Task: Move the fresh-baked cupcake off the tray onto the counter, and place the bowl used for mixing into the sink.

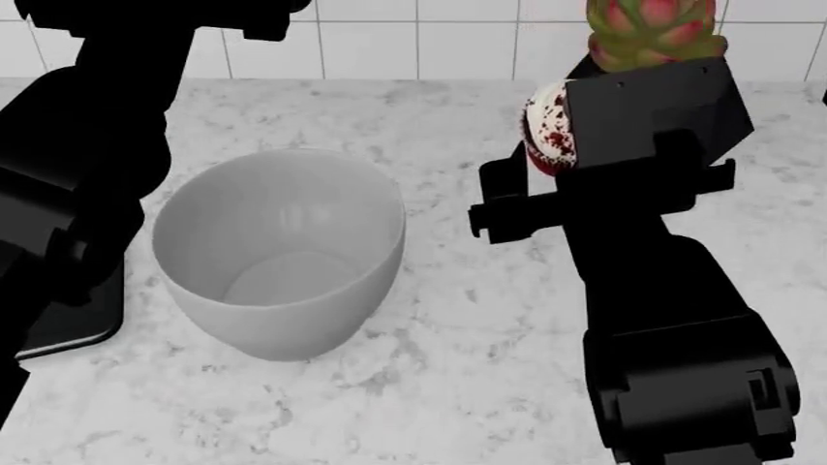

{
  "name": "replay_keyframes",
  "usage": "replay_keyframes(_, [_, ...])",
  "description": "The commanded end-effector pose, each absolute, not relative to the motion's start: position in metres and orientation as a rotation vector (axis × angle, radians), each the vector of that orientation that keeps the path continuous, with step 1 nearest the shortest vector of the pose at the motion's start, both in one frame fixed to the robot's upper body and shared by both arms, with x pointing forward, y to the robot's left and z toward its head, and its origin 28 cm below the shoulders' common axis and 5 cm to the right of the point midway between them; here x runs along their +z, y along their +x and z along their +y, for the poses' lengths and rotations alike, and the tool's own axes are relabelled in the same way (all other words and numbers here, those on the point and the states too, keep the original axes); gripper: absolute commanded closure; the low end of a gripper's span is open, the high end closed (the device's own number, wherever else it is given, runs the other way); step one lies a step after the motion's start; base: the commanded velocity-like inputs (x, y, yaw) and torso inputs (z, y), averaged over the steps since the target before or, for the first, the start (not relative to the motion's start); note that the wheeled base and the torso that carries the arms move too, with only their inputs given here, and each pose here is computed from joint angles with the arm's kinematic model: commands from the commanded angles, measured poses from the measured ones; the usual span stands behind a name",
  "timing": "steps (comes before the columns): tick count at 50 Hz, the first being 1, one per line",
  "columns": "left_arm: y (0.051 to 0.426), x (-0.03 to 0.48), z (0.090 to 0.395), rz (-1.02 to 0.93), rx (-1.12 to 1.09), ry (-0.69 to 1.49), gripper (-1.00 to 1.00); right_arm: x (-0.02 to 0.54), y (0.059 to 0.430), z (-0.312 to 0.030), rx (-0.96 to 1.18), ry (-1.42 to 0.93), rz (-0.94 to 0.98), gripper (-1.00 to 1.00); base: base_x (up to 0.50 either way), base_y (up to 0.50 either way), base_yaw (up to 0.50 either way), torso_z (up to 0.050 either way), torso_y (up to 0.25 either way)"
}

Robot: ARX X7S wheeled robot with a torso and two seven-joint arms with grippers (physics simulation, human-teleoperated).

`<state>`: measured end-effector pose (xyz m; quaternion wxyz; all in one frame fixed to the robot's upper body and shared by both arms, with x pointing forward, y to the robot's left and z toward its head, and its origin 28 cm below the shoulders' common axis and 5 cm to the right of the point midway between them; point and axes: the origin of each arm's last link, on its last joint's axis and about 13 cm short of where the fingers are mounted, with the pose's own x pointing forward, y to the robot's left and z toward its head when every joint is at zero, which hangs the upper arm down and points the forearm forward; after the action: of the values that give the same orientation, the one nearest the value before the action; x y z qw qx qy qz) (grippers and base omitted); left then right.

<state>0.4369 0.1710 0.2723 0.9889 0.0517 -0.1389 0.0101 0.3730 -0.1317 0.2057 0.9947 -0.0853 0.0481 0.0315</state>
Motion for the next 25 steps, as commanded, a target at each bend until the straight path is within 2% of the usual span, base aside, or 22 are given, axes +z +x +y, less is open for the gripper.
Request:
replay_keyframes(1, [0.436, 0.271, 0.172, -0.277, 0.026, 0.096, -1.0, 0.194, 0.371, -0.133, 0.085, -0.181, 0.147, 1.0, 0.0, 0.0, 0.0, 0.0, 0.0])
replay_keyframes(25, [0.436, 0.27, 0.172, -0.279, 0.026, 0.104, -1.0, 0.181, 0.353, -0.141, 0.076, -0.201, 0.273, 1.0, 0.0, 0.0, 0.0, 0.0, 0.0])
